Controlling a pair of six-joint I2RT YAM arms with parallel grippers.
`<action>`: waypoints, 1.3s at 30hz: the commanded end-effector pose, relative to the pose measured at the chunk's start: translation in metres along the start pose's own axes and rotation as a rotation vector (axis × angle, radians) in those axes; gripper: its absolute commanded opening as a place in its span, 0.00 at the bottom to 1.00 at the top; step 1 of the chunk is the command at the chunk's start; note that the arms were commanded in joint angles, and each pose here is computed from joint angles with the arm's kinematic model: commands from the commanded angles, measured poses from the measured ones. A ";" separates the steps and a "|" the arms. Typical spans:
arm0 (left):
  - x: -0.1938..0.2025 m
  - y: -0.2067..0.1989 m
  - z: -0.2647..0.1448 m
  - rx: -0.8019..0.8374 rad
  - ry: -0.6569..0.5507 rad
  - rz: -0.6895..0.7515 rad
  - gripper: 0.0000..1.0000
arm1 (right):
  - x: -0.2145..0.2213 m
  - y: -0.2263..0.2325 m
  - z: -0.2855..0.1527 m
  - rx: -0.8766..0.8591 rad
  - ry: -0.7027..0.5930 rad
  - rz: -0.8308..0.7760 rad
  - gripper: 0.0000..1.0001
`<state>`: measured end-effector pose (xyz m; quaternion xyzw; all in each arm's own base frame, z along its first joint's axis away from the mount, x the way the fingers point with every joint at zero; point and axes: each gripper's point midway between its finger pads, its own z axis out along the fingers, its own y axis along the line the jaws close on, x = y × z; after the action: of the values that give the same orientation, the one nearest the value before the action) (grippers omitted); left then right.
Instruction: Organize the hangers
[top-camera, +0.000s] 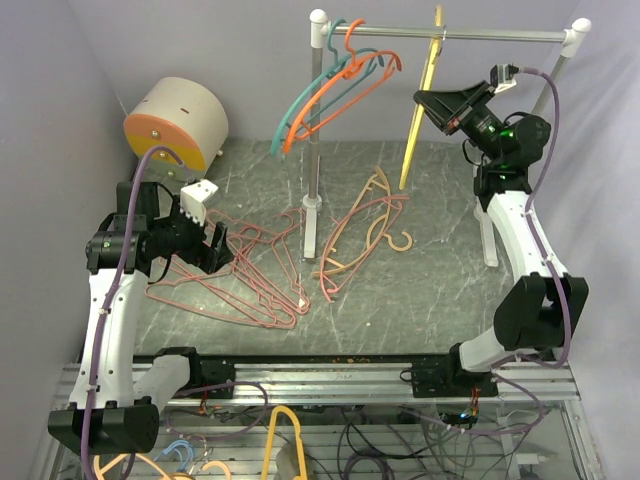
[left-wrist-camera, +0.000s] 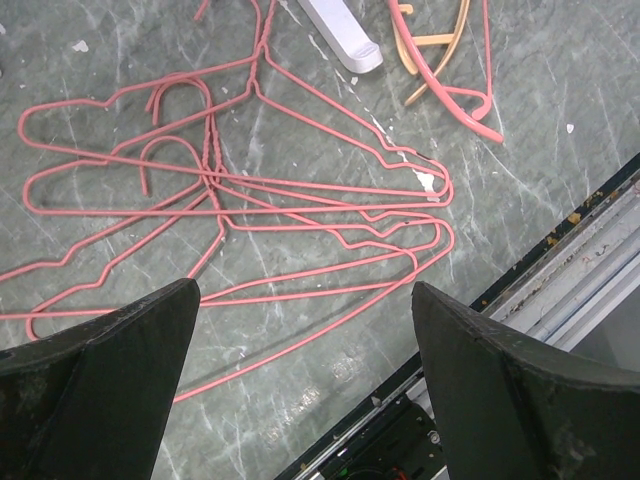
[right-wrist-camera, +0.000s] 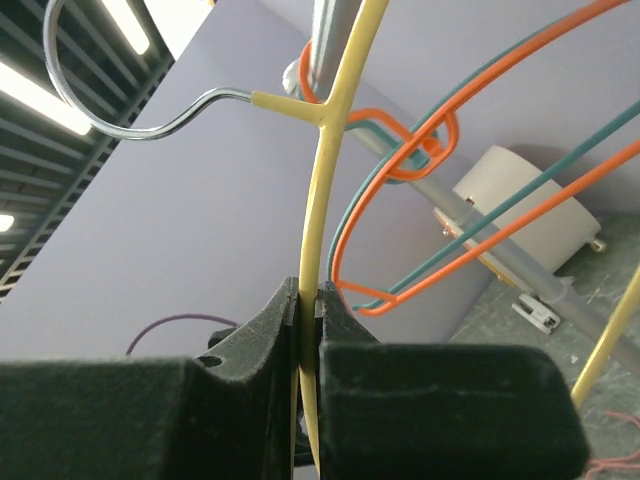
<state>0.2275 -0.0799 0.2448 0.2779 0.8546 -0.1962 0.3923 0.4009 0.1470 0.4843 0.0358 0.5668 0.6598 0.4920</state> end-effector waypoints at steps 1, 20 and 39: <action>-0.005 -0.002 -0.001 0.015 -0.029 0.020 0.99 | -0.010 0.011 0.012 -0.085 -0.035 -0.040 0.00; -0.005 0.000 -0.001 0.009 -0.032 0.021 0.99 | 0.040 -0.013 0.091 -0.055 0.102 -0.010 0.00; -0.005 0.000 -0.002 0.003 -0.035 0.022 1.00 | 0.053 -0.045 0.099 0.000 0.097 0.050 0.00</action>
<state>0.2271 -0.0797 0.2455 0.2771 0.8539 -0.1972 0.3939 0.4642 0.2499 0.4484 0.0318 0.6058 0.6708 0.4267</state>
